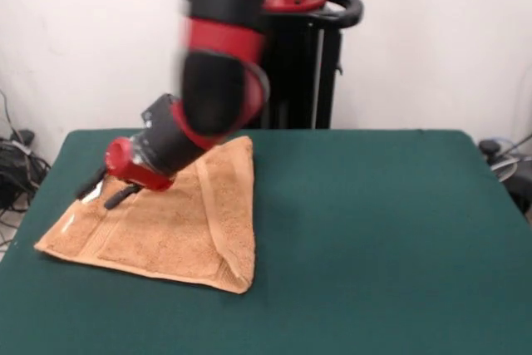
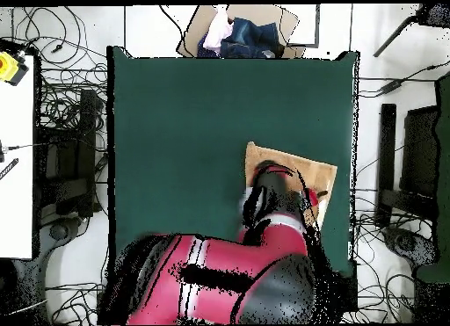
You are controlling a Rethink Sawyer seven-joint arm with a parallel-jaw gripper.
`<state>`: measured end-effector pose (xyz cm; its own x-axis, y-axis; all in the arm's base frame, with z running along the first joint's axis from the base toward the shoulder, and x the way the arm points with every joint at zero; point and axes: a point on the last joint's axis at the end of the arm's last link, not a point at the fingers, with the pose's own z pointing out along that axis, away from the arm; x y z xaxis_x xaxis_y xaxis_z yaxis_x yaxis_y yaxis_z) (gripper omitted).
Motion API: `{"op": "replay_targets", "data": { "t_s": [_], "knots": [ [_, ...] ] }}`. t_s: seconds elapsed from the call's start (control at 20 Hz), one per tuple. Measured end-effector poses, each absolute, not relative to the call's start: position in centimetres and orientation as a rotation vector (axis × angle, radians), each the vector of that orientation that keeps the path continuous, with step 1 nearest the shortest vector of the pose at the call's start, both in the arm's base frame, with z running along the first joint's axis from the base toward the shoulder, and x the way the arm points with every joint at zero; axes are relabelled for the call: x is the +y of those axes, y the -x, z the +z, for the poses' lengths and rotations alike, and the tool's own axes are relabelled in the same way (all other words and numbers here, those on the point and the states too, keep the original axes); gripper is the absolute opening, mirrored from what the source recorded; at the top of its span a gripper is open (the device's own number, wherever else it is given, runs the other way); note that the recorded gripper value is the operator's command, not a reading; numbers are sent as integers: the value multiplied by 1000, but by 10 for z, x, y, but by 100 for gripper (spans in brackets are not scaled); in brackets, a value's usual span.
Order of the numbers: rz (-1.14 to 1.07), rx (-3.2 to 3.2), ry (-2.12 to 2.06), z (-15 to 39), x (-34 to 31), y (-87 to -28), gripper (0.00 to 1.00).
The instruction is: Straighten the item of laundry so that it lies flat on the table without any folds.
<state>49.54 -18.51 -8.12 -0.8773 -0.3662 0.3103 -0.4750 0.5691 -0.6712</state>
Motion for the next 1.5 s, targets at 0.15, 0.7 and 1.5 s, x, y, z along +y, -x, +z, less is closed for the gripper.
{"op": "replay_targets", "data": {
  "t_s": [0.15, 0.7, 1.5],
  "knots": [
    [971, -2803, -398, -68, -203, -505, 100],
    [327, -2885, -225, -54, -190, -490, 100],
    [97, -2878, -379, -55, -115, -467, 100]
  ]
}}
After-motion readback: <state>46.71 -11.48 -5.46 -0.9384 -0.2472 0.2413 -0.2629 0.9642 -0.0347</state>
